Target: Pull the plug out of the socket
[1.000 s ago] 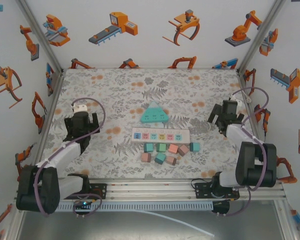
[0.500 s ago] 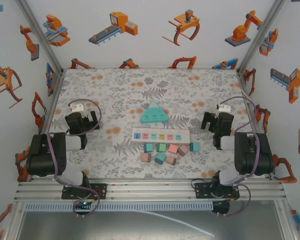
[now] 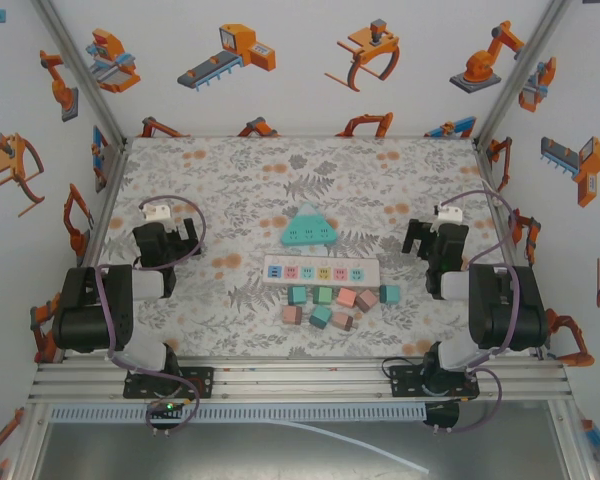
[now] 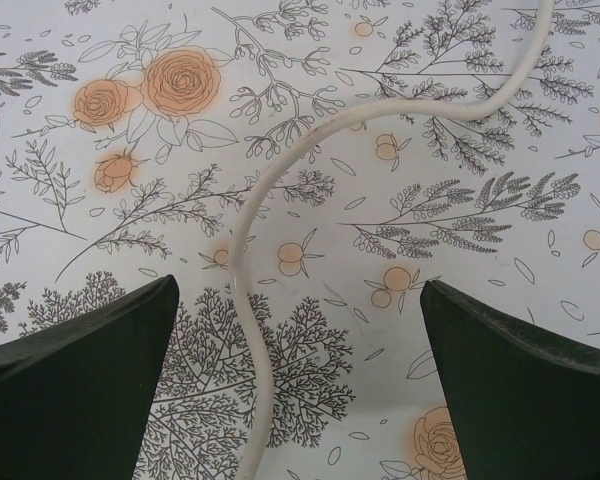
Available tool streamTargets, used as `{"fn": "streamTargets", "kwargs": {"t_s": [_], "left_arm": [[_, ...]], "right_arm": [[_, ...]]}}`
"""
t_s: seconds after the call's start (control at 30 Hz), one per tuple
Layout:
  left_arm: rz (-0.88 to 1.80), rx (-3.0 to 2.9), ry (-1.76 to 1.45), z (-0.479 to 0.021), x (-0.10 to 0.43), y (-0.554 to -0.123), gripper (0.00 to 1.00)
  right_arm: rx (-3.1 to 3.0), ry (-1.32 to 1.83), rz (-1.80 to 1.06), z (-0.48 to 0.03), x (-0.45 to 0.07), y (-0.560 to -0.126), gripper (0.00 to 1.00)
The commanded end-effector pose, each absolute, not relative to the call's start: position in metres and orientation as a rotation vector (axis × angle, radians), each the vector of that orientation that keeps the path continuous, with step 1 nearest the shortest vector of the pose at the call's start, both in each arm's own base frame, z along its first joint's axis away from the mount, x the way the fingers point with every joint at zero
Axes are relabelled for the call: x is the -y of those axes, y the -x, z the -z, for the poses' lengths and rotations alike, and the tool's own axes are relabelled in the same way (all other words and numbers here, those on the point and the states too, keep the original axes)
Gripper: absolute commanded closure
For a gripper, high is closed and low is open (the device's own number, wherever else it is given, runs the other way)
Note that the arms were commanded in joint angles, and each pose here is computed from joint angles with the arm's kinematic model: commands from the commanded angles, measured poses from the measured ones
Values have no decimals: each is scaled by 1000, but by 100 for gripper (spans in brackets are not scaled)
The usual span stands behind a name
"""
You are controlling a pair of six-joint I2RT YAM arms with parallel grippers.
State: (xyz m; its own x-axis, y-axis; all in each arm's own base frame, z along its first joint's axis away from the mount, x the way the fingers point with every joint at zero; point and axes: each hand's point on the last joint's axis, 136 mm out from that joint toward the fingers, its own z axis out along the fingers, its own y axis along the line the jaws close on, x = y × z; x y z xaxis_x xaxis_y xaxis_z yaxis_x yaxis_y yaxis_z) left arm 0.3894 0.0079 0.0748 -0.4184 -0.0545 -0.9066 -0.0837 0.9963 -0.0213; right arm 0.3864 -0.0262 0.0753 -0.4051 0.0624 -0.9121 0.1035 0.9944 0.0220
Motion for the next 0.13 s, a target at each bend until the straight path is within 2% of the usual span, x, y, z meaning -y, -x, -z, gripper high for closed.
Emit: {"fn": "streamTargets", "kwargs": {"t_s": [0.0,0.1], "left_arm": [[-34,-1959,71,-88,-5,-398,3],[-33,-1959,70,-89,-5,-398,3]], "right_arm": [[-1944,-93,41,-88,23,-396,1],[-1937,-95,44,-88,24,-394,1]]}}
